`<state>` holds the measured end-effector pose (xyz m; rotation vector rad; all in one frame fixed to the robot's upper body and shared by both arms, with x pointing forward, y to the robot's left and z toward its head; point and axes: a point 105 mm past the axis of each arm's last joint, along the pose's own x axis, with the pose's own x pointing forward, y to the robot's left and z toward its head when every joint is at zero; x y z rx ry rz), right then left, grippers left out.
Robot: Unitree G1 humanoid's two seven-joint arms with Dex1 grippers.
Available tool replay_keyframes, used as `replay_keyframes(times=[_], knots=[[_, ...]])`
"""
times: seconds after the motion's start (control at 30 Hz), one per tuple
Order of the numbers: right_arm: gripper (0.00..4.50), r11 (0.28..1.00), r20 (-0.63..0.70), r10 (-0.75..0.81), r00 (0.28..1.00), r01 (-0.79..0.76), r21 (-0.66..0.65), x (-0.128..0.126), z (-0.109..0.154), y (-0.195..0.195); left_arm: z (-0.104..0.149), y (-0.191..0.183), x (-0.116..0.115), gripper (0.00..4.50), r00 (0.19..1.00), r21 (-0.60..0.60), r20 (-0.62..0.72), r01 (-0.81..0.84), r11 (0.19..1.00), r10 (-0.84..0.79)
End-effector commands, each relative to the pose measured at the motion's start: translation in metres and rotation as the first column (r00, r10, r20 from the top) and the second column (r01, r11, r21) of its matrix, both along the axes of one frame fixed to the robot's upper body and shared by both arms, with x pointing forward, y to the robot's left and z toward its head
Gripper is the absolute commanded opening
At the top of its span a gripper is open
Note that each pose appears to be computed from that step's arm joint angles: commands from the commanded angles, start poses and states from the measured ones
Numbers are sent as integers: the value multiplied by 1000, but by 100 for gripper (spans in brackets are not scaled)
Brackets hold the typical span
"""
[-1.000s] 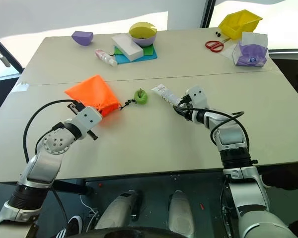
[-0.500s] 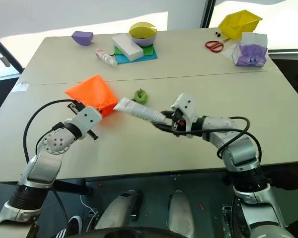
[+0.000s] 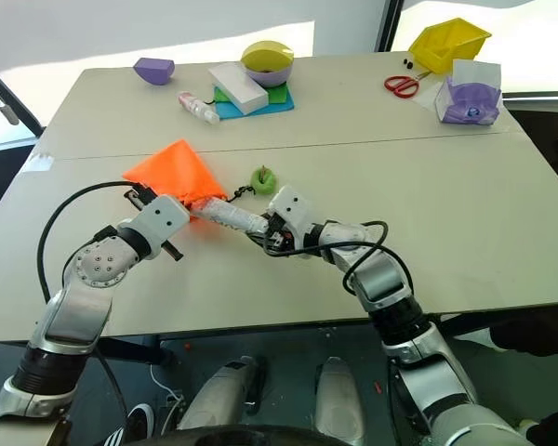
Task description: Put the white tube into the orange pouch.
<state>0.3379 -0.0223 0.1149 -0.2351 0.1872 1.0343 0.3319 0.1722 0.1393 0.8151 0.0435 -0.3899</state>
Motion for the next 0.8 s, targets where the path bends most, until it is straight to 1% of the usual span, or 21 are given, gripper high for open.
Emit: replay_keyframes(times=[0.03, 0.13, 0.17, 0.23, 0.37, 0.47, 0.57, 0.7, 0.77, 0.8], knots=[[181, 998, 97, 60, 993, -60, 2, 0, 17, 14, 14, -1, -1, 0, 999, -7, 45, 4, 1000, -3], [181, 997, 94, 64, 993, -67, 32, 2, 19, 22, 14, -2, 0, 0, 999, -10, 45, 5, 1000, -5], [181, 999, 117, 29, 993, -33, 33, 9, 22, 24, 14, -2, -1, 0, 999, -12, 42, 6, 1000, -6], [181, 998, 111, 9, 994, -15, 54, 14, 25, 29, 13, -4, -1, 0, 999, -19, 35, 11, 1000, -10], [181, 995, 108, 39, 993, -48, 83, 11, 26, 51, 14, -9, -3, 0, 1000, -67, 16, 22, 997, -21], [181, 993, 112, 38, 993, -50, 107, 11, 28, 63, 12, -14, -5, 0, 999, -77, -7, 45, 996, -45], [181, 995, 137, 32, 990, -44, 86, 16, 26, 74, 7, -17, -8, 0, 998, -83, -37, 55, 995, -58], [181, 994, 143, 37, 989, -51, 94, 18, 29, 76, 9, -16, -10, 0, 998, -77, -39, 52, 996, -56], [181, 996, 149, 47, 988, -58, 74, 17, 26, 71, 10, -13, -11, 0, 998, -72, -36, 44, 996, -47], [181, 996, 131, 42, 990, -51, 69, 18, 23, 64, 11, -10, -11, 0, 999, -68, -32, 37, 997, -40]])
